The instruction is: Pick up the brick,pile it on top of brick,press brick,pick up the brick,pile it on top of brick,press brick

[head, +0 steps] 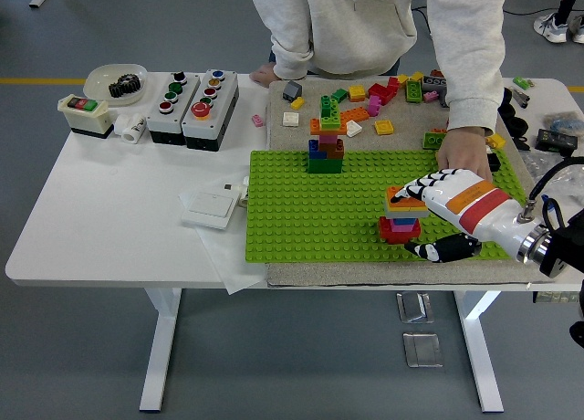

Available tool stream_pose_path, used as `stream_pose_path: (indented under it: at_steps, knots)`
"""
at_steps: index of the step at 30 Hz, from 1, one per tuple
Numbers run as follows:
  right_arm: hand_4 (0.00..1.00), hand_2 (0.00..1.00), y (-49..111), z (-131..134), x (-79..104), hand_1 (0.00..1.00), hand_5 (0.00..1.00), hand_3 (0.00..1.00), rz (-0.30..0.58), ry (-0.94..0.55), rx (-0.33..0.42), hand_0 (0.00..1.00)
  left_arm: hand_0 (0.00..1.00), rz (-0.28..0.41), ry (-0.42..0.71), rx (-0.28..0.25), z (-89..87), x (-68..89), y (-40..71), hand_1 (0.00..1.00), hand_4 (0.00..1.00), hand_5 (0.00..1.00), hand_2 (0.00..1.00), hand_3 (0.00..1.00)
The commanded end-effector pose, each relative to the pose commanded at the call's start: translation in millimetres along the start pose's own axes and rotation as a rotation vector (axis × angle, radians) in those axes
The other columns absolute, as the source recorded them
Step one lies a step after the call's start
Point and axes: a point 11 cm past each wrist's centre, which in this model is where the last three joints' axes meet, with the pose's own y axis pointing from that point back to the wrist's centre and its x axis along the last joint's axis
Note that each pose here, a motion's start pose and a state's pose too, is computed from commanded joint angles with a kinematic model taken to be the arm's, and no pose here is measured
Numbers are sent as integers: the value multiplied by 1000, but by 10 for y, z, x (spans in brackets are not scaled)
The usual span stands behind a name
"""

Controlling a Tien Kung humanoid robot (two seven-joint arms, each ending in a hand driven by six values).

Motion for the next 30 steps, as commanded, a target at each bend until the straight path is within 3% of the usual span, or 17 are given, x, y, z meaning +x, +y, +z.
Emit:
stream_pose_path:
  at_steps: [20, 30]
  knots:
    - [799, 787, 5, 1, -20, 717, 379, 770, -7, -9, -3, 737, 787, -1, 3, -1, 3, -1, 0, 733, 582, 599, 642, 558]
    - [798, 785, 15, 28, 101, 716, 381, 767, 56, -13, -8, 734, 785, -3, 2, 1, -12, -7, -2, 732, 583, 601, 642, 559]
